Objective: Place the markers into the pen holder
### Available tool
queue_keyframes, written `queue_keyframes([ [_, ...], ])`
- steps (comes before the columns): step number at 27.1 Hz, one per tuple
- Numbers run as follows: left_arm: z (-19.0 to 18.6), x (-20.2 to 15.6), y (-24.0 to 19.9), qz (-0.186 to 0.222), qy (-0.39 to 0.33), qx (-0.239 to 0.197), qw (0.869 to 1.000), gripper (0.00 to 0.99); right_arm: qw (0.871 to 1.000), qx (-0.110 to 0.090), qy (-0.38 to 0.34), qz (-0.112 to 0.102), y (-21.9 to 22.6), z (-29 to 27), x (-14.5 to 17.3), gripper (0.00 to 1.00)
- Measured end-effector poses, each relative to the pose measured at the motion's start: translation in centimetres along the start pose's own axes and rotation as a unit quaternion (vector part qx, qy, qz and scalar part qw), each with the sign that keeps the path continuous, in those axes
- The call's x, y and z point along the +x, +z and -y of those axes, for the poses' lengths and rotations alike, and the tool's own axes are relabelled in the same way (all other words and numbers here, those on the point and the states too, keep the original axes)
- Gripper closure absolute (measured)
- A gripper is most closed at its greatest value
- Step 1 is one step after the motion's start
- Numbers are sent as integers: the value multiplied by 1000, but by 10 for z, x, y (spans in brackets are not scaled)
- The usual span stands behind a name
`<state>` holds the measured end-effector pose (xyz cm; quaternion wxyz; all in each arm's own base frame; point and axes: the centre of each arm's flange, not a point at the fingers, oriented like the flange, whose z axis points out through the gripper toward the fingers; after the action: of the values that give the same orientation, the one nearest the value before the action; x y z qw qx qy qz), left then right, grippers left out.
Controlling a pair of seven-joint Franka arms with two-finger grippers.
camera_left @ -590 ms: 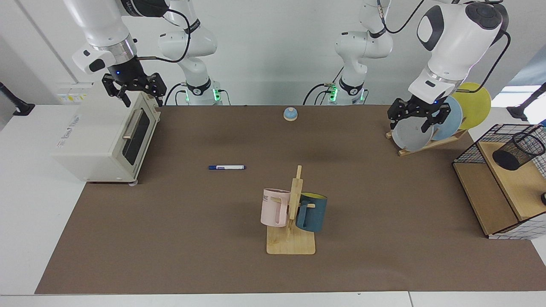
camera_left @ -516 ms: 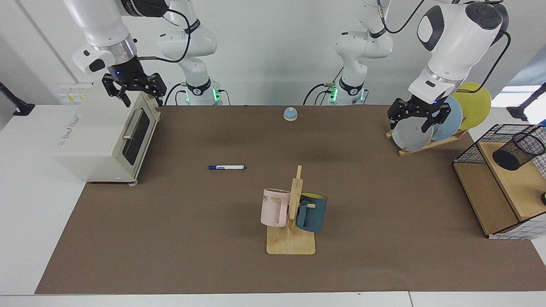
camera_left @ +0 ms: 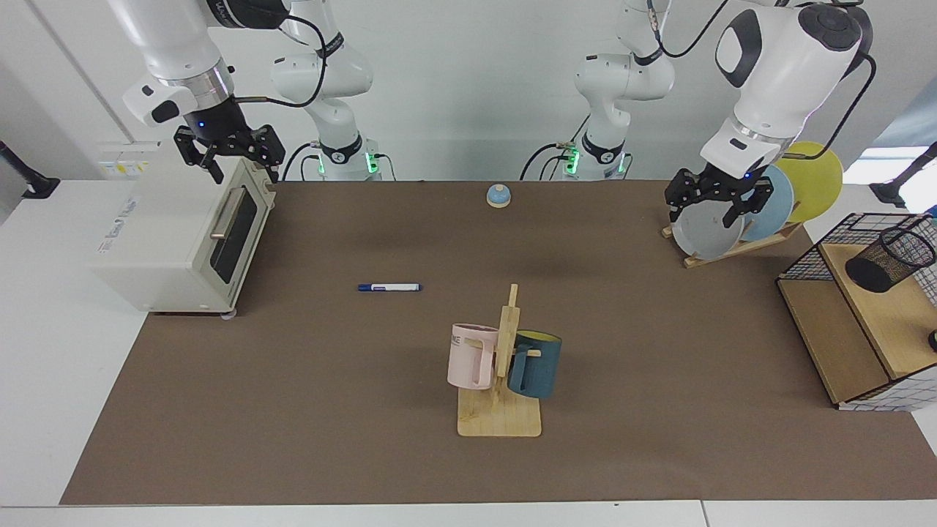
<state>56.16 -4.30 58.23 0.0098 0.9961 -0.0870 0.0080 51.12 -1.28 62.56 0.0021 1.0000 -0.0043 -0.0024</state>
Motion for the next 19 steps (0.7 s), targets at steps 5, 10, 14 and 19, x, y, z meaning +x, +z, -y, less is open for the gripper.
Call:
queue_keyframes([
  [5, 0, 0, 1, 1, 0, 0, 1000, 0, 1000, 1, 7, -1, -2, -8, -1, 0],
  [10, 0, -1, 3, 3, 0, 0, 1000, 0, 999, 2, 54, -5, -4, -10, -3, 0],
  [14, 0, -1, 4, 4, 0, 0, 1000, 0, 988, 4, 150, -16, -2, -9, 2, 0],
  [19, 0, -1, 4, 4, 0, 0, 1000, 0, 960, 12, 280, -20, 14, 2, 12, 0],
])
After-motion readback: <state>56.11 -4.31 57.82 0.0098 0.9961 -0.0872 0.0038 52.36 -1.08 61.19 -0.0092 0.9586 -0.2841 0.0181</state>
